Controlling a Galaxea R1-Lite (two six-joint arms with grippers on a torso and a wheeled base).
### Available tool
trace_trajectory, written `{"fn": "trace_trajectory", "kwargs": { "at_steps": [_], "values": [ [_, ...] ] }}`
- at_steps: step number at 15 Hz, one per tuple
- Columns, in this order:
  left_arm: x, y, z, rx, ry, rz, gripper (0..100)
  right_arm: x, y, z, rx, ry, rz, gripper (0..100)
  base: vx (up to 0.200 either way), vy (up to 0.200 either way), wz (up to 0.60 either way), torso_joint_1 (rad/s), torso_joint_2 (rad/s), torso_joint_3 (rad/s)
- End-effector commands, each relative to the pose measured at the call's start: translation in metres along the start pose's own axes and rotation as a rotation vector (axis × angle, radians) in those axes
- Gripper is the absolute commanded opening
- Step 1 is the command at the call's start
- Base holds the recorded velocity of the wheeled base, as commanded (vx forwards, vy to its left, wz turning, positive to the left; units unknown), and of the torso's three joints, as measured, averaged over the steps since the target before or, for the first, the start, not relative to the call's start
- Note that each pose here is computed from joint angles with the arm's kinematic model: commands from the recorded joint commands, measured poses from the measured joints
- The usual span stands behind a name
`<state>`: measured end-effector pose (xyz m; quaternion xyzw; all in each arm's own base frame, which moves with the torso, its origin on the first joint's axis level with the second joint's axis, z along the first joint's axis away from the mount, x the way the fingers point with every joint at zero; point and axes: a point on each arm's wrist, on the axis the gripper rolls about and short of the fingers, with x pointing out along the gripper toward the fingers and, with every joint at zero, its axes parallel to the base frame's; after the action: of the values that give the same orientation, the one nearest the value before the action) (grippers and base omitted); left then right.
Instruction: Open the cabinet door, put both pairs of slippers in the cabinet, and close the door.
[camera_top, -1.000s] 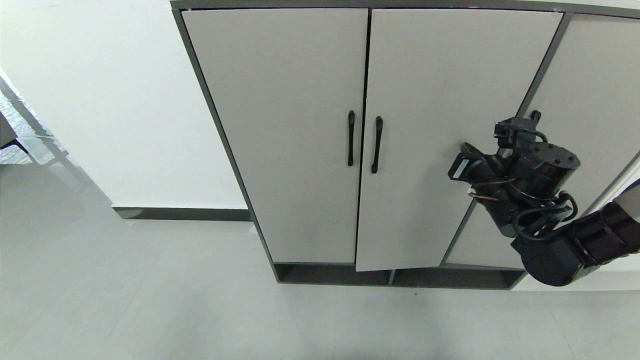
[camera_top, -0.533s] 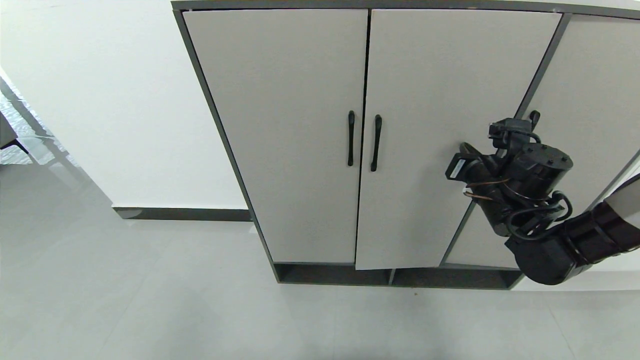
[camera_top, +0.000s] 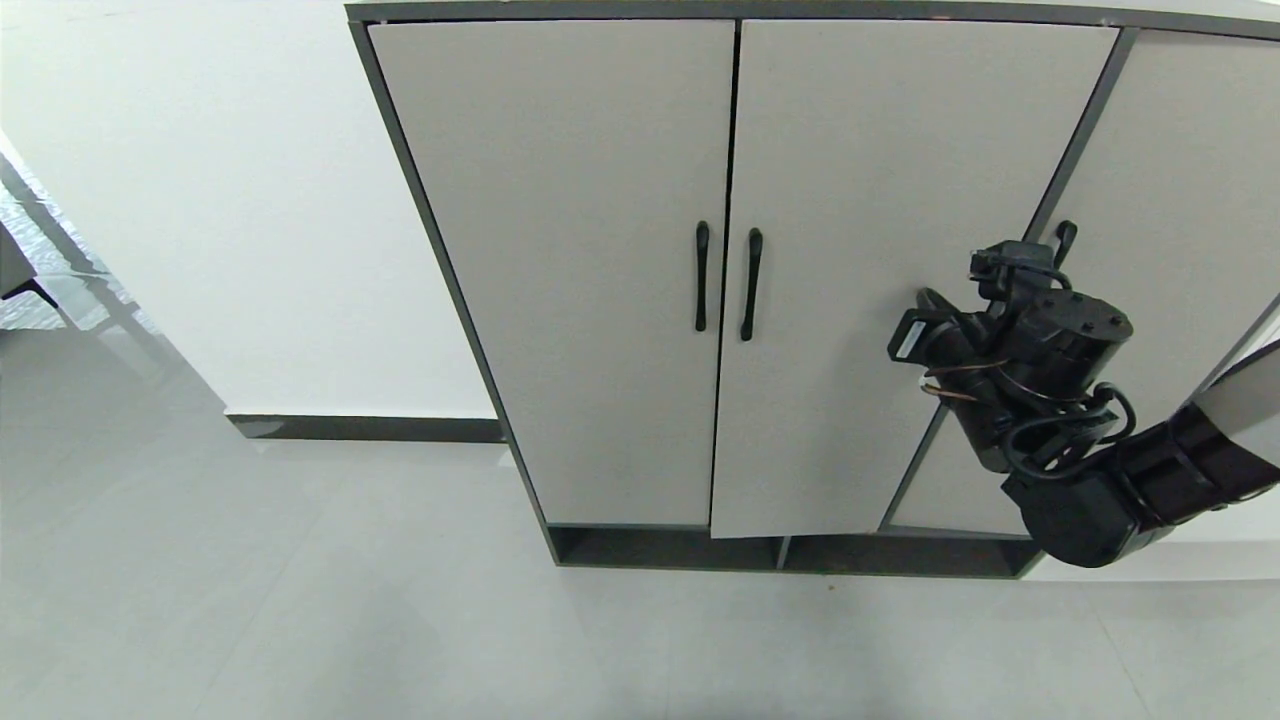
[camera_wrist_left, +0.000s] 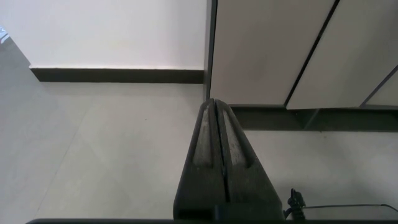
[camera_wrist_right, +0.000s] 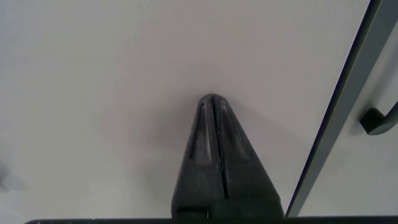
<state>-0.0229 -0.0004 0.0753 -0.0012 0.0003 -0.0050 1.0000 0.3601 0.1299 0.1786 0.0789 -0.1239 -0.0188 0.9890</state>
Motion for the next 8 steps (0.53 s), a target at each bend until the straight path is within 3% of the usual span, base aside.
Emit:
{"fn": "trace_trajectory", "kwargs": {
  "at_steps": [1,6,8],
  "values": [
    [0.000,0.000,0.000,-0.001,0.002,-0.001,0,0.003,-0.001,-0.008,-0.006,0.013,-0.006,0,0.000,0.000,0.00,0.000,0.00,0.000],
    [0.000,0.000,0.000,-0.001,0.001,0.001,0,0.003,-0.001,-0.008,-0.006,0.013,-0.006,0,0.000,0.000,0.00,0.000,0.00,0.000],
    [0.000,0.000,0.000,-0.001,0.001,0.001,0,-0.013,0.001,0.008,0.006,0.005,0.018,0,0.000,0.000,0.00,0.000,0.00,0.000]
  ]
}}
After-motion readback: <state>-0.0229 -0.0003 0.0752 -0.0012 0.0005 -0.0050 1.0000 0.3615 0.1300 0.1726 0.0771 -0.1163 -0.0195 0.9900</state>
